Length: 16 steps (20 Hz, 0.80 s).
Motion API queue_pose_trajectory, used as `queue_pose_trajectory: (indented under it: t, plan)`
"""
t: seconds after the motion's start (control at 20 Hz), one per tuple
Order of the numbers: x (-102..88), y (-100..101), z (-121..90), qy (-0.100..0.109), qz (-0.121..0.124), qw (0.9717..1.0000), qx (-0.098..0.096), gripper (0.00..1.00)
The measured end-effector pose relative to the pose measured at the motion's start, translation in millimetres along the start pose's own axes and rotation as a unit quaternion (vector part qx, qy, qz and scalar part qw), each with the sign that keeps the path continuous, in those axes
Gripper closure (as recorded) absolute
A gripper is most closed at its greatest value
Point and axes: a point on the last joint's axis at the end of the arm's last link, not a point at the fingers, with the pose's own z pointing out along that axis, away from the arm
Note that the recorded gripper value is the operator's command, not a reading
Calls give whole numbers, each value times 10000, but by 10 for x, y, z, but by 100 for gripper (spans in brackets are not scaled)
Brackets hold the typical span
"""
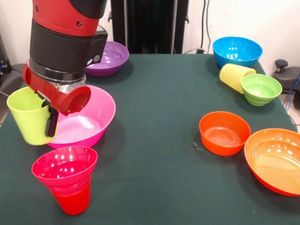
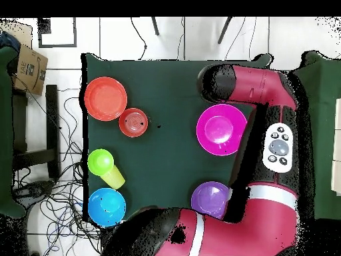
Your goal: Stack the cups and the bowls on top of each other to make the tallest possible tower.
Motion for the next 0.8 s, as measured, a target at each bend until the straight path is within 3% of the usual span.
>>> queue_pose_trajectory:
  t: [0.45,0.8]
  plan:
    - [-58,171,168,-77,-4,9999,-66,100]
    - [189,333,375,108,-77,9999,-47,100]
